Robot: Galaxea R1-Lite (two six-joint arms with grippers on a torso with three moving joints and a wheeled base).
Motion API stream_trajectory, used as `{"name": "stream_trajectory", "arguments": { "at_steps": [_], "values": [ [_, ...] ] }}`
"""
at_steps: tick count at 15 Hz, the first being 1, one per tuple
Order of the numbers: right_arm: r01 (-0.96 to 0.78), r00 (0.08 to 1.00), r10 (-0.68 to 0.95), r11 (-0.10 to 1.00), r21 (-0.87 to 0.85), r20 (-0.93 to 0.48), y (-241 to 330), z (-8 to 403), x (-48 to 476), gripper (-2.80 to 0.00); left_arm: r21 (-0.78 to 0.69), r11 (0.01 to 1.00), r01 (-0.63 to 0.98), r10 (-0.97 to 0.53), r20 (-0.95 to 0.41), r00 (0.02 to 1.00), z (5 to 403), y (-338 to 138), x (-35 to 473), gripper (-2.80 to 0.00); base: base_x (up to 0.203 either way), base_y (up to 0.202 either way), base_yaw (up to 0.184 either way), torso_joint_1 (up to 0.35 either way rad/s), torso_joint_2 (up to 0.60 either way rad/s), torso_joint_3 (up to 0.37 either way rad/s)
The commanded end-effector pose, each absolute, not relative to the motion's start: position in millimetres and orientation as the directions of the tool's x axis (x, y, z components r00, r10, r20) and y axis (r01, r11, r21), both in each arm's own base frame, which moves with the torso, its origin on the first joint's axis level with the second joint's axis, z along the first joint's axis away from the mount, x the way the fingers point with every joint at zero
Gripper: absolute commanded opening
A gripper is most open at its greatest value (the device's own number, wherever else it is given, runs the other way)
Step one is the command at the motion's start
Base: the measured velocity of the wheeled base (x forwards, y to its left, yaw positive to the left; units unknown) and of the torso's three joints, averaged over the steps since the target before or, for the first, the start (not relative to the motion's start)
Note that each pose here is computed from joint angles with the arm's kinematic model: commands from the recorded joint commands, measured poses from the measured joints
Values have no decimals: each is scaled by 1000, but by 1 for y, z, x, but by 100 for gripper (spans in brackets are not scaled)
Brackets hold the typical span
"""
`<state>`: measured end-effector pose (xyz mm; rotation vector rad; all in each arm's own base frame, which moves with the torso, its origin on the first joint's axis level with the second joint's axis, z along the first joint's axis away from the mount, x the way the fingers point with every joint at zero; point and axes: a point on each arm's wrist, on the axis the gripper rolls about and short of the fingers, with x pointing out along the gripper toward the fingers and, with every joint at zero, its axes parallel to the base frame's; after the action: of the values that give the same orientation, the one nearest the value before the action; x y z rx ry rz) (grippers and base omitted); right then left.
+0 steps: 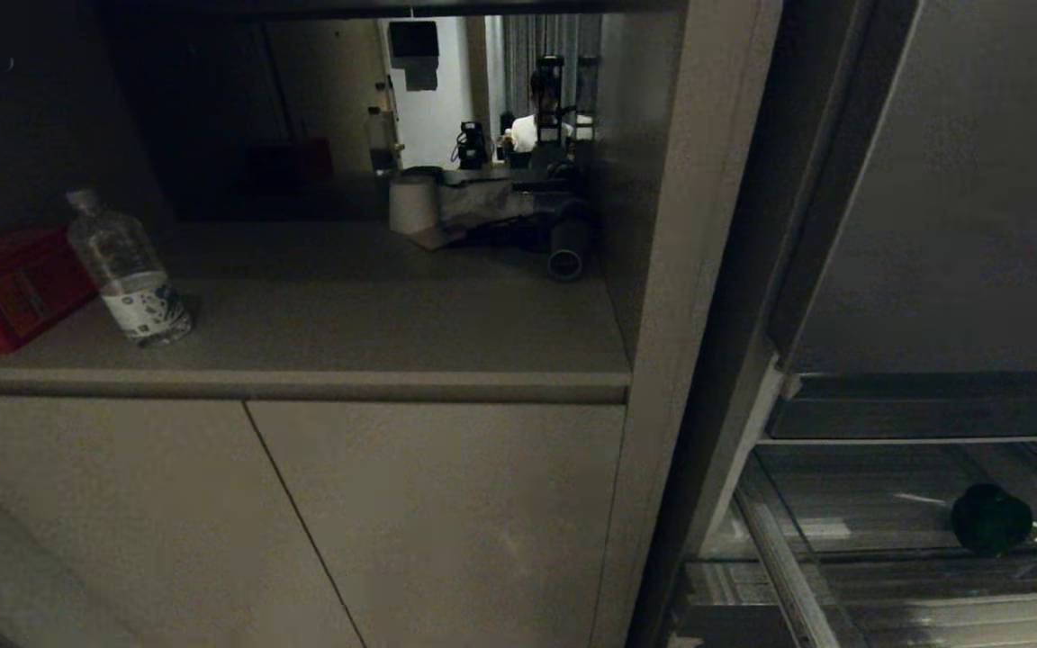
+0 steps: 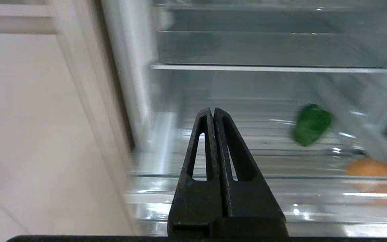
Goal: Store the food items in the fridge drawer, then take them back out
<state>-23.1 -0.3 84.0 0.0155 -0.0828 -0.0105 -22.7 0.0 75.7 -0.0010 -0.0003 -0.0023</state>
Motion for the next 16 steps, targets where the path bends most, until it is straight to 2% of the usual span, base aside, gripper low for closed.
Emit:
{"name": "stream_trajectory", "arguments": {
  "at_steps": [1,6,16],
  "values": [
    [10,998,-11,1000,16,55,0,76,-21,-280,-2,1000,3,-3,0,1000,76,0,-23,-280,0,-200,1,1,4,5],
    [11,998,-12,1000,16,55,0,76,-21,-280,-2,1000,3,-3,-2,1000,76,0,-23,-280,0,-160,1,5,1,2],
    [14,998,-14,1000,-3,57,0,77,-21,-280,-2,1000,3,-3,-2,1000,76,0,-23,-280,0,0,0,0,0,0]
  ]
}}
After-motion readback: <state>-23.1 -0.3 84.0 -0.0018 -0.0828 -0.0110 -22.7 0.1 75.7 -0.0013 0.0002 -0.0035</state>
